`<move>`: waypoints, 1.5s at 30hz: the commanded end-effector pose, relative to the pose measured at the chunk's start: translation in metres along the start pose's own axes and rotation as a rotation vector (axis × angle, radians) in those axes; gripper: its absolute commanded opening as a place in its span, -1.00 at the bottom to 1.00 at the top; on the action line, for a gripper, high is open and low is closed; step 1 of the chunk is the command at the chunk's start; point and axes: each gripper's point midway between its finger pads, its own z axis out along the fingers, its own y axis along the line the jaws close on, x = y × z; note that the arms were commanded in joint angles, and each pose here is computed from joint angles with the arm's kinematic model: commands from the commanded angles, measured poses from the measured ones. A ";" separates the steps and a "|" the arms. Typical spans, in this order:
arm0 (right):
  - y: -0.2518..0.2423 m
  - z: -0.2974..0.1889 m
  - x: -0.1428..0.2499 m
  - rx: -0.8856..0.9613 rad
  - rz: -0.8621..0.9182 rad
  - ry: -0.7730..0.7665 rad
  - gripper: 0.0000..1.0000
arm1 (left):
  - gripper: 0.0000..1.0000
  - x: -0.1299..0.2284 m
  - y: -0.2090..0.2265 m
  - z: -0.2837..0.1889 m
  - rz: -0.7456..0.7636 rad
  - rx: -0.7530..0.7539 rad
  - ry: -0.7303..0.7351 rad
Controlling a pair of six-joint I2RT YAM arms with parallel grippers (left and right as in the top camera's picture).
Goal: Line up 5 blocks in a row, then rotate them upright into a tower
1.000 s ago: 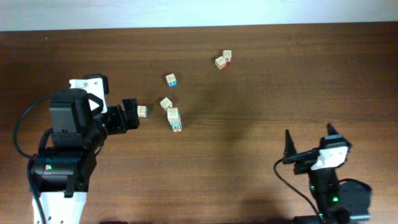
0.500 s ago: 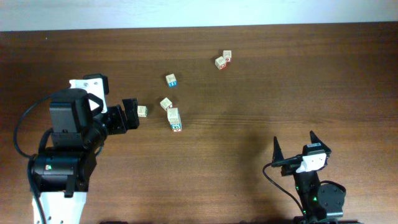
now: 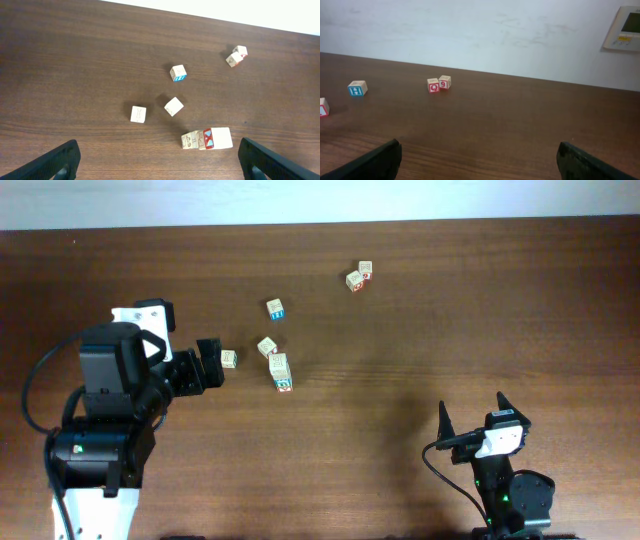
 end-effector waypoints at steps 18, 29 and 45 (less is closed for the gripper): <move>-0.003 0.000 0.003 0.016 0.006 0.002 0.97 | 0.98 0.001 0.022 0.002 0.200 -0.102 -0.106; -0.003 0.000 0.003 0.016 0.006 0.002 0.97 | 0.98 0.059 0.056 0.002 0.272 -0.156 -0.515; -0.003 0.000 0.003 0.016 0.006 0.003 0.97 | 0.98 0.128 0.077 0.024 0.360 -0.233 -0.572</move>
